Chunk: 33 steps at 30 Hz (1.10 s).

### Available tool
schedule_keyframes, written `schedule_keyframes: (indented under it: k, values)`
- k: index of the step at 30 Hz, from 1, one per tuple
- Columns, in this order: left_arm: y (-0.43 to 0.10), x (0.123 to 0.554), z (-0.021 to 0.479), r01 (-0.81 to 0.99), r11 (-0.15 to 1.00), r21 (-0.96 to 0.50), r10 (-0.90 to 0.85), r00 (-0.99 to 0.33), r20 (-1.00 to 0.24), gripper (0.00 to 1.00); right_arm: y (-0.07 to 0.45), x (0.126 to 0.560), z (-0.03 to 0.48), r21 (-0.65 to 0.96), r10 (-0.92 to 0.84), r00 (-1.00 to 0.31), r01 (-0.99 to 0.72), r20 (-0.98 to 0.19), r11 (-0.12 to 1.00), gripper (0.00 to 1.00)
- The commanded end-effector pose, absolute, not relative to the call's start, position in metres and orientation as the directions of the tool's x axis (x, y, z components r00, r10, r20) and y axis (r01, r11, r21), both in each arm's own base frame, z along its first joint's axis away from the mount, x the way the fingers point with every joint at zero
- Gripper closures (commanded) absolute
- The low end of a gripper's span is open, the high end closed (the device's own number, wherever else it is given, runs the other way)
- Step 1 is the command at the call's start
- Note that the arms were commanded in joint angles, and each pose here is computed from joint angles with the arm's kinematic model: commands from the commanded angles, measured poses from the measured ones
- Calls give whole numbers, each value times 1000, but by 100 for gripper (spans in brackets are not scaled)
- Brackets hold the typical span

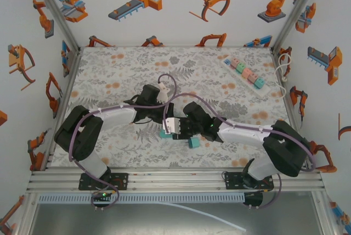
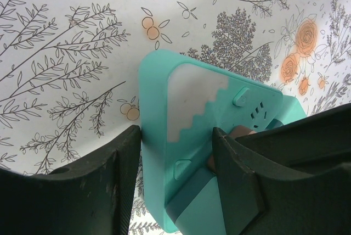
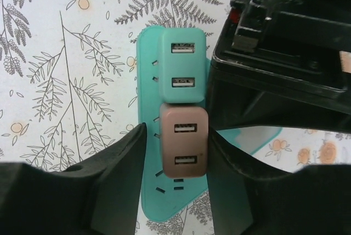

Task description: Pull the plug off the socket

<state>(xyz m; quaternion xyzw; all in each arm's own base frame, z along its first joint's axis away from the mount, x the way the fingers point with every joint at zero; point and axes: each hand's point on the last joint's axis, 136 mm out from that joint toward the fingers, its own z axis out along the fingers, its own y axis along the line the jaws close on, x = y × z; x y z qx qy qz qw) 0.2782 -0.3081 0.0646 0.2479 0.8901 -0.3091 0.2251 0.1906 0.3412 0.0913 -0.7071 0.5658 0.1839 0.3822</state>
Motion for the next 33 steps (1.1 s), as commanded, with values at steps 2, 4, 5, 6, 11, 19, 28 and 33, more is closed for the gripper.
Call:
schedule_keyframes:
  k: [2, 4, 5, 6, 11, 19, 28, 33]
  values:
    - [-265, 271, 9, 529, 804, -270, 389, -813, -434, 48, 350, 196, 97, -352, -652, 307, -934, -693, -65, 62]
    - [-265, 271, 9, 528, 804, -273, 388, -814, -433, 48, 351, 196, 97, -351, -647, 306, -934, -699, -63, 67]
    - [-264, 270, 7, 526, 805, -272, 388, -816, -429, 48, 351, 196, 97, -352, -643, 307, -934, -702, -62, 69]
    - [-264, 271, 6, 525, 807, -271, 389, -817, -427, 48, 351, 196, 98, -355, -637, 309, -933, -706, -58, 73]
    - [-258, 271, -2, 526, 816, -241, 402, -815, -418, 48, 353, 194, 109, -365, -612, 320, -929, -723, -55, 83]
    - [-247, 270, -21, 512, 838, -190, 416, -823, -387, 49, 361, 188, 132, -330, -563, 300, -943, -771, -51, 91]
    - [-241, 270, -27, 516, 843, -155, 430, -818, -382, 50, 361, 188, 147, -343, -535, 307, -939, -787, -35, 97]
    - [-240, 271, -27, 512, 845, -153, 426, -819, -384, 50, 359, 186, 154, -349, -523, 311, -937, -793, -26, 99]
